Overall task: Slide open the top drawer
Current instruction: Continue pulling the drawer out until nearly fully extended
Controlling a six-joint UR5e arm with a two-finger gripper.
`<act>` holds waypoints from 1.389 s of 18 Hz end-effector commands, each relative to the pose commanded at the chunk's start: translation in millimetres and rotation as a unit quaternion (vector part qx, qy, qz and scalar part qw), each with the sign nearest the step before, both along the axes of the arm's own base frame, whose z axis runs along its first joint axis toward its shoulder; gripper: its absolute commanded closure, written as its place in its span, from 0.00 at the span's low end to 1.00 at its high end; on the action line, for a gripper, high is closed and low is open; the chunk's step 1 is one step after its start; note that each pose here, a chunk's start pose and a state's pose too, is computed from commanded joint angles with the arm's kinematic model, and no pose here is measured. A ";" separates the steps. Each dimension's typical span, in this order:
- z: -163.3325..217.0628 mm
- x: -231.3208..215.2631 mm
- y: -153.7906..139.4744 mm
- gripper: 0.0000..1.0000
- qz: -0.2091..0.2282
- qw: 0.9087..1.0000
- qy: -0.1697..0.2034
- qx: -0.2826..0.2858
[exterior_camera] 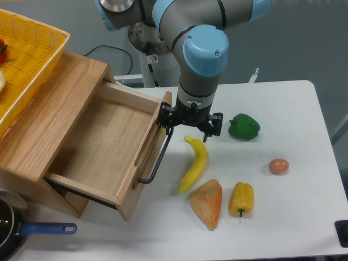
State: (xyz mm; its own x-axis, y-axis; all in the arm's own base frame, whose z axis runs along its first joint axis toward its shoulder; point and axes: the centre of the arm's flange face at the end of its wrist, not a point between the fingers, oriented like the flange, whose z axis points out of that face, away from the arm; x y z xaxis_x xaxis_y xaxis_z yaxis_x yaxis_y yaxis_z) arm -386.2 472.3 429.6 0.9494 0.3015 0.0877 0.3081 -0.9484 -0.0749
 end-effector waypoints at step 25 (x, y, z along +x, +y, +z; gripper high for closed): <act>1.2 -8.8 -4.8 0.00 0.008 1.000 0.006 0.004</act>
